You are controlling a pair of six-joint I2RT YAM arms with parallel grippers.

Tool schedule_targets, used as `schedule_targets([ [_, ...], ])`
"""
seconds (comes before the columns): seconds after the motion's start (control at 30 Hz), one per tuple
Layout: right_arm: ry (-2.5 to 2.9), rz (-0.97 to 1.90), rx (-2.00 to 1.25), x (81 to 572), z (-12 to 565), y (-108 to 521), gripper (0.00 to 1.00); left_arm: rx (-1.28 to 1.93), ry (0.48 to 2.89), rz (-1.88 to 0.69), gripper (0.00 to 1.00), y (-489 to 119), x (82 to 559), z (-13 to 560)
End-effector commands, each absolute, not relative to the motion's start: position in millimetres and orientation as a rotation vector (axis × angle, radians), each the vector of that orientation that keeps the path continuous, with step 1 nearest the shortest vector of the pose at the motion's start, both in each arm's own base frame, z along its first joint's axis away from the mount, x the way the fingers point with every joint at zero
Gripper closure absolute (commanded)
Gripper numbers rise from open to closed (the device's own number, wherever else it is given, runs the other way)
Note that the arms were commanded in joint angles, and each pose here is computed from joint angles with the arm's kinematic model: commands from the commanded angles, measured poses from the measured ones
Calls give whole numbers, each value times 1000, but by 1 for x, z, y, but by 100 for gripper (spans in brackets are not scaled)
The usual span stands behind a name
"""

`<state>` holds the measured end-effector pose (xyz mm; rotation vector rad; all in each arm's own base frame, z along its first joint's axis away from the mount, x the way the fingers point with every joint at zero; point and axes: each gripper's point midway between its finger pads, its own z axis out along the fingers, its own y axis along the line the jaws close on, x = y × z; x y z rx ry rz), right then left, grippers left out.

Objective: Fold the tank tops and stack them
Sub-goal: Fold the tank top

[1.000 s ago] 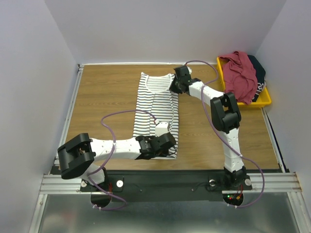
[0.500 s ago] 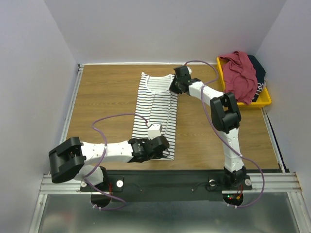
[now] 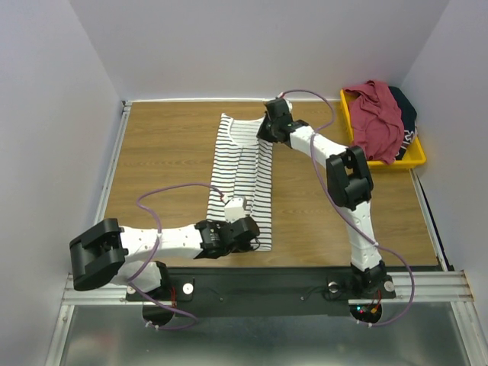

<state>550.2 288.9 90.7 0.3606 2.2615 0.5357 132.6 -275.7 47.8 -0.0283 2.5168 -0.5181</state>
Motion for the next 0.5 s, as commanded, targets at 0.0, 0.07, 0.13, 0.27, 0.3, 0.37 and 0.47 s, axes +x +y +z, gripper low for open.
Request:
schedule_targets([
  [0.0, 2224, 555, 352, 560, 98, 299, 100, -77, 2507, -503, 100, -266, 131, 47],
  [0.07, 2231, 558, 351, 560, 93, 302, 100, -83, 2512, -499, 100, -264, 130, 45],
  [0.13, 2241, 562, 350, 560, 87, 304, 100, -84, 2517, -494, 100, -262, 129, 44],
  [0.27, 2253, 566, 345, 558, 80, 310, 100, -96, 2521, -484, 100, -257, 128, 42],
  [0.3, 2252, 565, 346, 559, 80, 309, 100, -98, 2521, -484, 100, -257, 128, 43],
  [0.37, 2251, 561, 347, 559, 79, 310, 100, -104, 2522, -489, 100, -256, 127, 43],
  [0.47, 2249, 560, 344, 558, 80, 312, 100, -105, 2518, -486, 100, -255, 128, 44],
])
